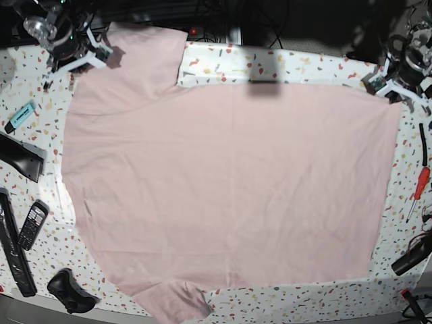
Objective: Fold the T-shirt properly
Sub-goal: 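Grasp the pink shirt edges with both grippers and pull toward the arms, then drag the shoulder with the right gripper across the shirt body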
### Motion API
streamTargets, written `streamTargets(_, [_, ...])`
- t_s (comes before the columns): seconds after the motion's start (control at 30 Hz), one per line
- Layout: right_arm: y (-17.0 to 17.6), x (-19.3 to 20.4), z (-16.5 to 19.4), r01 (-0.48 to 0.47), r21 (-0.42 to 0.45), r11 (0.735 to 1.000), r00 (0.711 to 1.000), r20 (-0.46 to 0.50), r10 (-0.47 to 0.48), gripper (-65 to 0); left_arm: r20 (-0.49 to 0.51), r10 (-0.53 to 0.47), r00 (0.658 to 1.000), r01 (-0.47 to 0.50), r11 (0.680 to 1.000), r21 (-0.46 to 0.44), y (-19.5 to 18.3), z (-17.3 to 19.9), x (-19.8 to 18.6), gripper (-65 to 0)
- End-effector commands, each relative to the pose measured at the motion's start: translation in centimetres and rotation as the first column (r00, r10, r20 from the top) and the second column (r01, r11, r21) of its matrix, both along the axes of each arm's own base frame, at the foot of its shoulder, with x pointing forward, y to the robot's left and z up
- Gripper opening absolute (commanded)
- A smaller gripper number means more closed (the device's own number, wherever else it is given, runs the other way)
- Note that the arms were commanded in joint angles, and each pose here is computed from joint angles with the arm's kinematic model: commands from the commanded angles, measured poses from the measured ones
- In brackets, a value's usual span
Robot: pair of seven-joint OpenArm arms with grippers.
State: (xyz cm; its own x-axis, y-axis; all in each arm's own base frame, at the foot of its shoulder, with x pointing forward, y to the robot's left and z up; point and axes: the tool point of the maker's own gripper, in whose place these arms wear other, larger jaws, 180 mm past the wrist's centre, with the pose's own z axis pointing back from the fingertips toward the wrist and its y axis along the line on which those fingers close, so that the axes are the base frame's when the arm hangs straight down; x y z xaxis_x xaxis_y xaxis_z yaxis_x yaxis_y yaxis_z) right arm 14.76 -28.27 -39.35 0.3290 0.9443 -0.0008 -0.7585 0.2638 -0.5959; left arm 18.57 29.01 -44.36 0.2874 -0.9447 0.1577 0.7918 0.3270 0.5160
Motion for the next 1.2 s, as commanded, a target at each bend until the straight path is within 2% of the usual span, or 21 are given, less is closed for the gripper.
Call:
streamTargets(0.0, [0.2, 0.3, 0.9, -0.014, -0.001, 1.0, 1.0, 0.026, 0.014, -65.0, -0.047, -0.004, 0.999, 0.005, 1.0, 0.008, 0.3, 0.0, -1.5, -65.0])
streamTargets(0.3, [2.1, -4.2, 0.9, 0.012, 0.05, 0.999, 0.999, -0.039, -0.01, -65.0, -0.021, 0.031, 0.999, -0.03, 0.999, 0.012, 1.3, 2.9, -3.9, -65.0])
streamTargets(0.47, [2.3, -5.8, 1.2, -0.014, 0.019, 1.0, 0.998, -0.064, 0.015, -65.0, 0.008, 0.044, 0.999, -0.045, 0.999, 0.018, 2.3, 3.9, -3.6, -65.0])
streamTargets(0.57, [2.8, -5.5, 1.6, -0.026, 0.022, 0.999, 0.999, -0.045, 0.027, -65.0, 0.025, 0.033, 0.999, -0.033, 0.999, 0.001, 1.9, 4.1, -3.1, -65.0])
streamTargets(0.67, [3.0, -3.7, 3.2, 0.009, 0.048, 0.999, 0.999, 0.053, -0.012, -65.0, 0.048, 0.028, 0.998, -0.027, 1.0, -0.009, 1.7, 4.5, -2.3, -65.0])
streamTargets(0.8, [2.6, 0.2, 5.5, 0.062, 0.115, 0.991, 0.982, 0.17, -0.081, -65.0, 0.191, 0.082, 0.978, -0.08, 0.997, -0.02, 2.3, 6.6, 1.3, -65.0])
streamTargets(0.9, [2.3, 3.3, 7.0, 0.109, 0.203, 0.973, 0.959, 0.237, -0.157, -65.0, 0.251, 0.141, 0.958, -0.123, 0.989, -0.086, 2.2, 7.9, 3.7, -65.0])
streamTargets(1.0, [2.8, 6.2, 8.5, 0.113, 0.285, 0.952, 0.929, 0.309, -0.203, -65.0, 0.295, 0.173, 0.94, -0.142, 0.982, -0.123, 2.1, 9.1, 5.7, -65.0])
streamTargets(1.17, [3.8, 9.5, 9.6, 0.114, 0.393, 0.912, 0.895, 0.357, -0.266, -65.0, 0.359, 0.228, 0.905, -0.176, 0.969, -0.171, 2.3, 11.2, 8.8, -65.0])
